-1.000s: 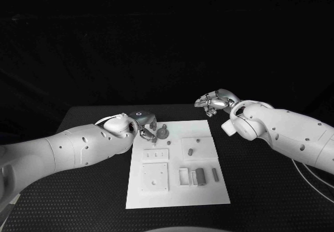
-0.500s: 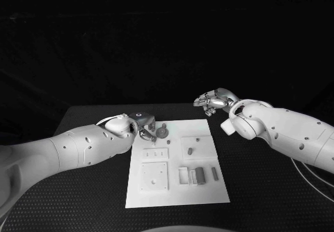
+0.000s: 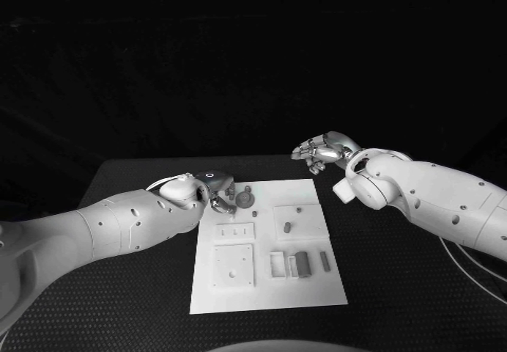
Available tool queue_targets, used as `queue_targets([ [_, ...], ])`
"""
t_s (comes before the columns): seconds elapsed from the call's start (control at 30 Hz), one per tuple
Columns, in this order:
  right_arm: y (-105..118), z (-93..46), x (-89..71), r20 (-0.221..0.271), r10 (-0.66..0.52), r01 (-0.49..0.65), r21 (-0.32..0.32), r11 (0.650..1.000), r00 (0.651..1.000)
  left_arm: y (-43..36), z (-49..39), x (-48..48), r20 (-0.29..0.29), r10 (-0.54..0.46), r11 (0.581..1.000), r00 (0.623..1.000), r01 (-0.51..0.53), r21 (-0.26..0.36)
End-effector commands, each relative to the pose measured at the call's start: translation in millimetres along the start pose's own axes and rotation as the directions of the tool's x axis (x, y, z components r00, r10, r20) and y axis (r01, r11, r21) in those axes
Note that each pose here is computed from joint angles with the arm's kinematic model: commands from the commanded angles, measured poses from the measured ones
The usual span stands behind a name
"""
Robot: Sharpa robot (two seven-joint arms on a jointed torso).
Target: Assemble the parts on the task board
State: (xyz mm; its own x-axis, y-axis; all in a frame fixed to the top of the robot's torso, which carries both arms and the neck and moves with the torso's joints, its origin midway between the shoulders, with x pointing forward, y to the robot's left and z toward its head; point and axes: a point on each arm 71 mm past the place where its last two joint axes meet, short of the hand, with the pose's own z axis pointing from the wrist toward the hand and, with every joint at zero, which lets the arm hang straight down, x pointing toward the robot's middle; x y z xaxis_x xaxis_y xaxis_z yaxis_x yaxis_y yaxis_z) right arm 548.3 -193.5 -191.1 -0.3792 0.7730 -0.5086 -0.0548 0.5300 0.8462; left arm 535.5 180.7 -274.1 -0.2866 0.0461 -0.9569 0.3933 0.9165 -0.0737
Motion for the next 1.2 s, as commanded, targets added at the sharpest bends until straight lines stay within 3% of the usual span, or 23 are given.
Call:
queue_targets([
  [0.03,1,-0.2,1.5,-0.015,-0.004,0.004,-0.009,1.0,1.0,-3.7,0.7,3.7,-0.035,-0.002,1.0,0.999,0.003,0.021],
  [1.2,2,-0.6,2.6,-0.021,-0.003,0.003,-0.011,1.0,1.0,-5.3,6.0,17.4,-0.053,0.01,1.0,0.999,-0.009,0.012],
])
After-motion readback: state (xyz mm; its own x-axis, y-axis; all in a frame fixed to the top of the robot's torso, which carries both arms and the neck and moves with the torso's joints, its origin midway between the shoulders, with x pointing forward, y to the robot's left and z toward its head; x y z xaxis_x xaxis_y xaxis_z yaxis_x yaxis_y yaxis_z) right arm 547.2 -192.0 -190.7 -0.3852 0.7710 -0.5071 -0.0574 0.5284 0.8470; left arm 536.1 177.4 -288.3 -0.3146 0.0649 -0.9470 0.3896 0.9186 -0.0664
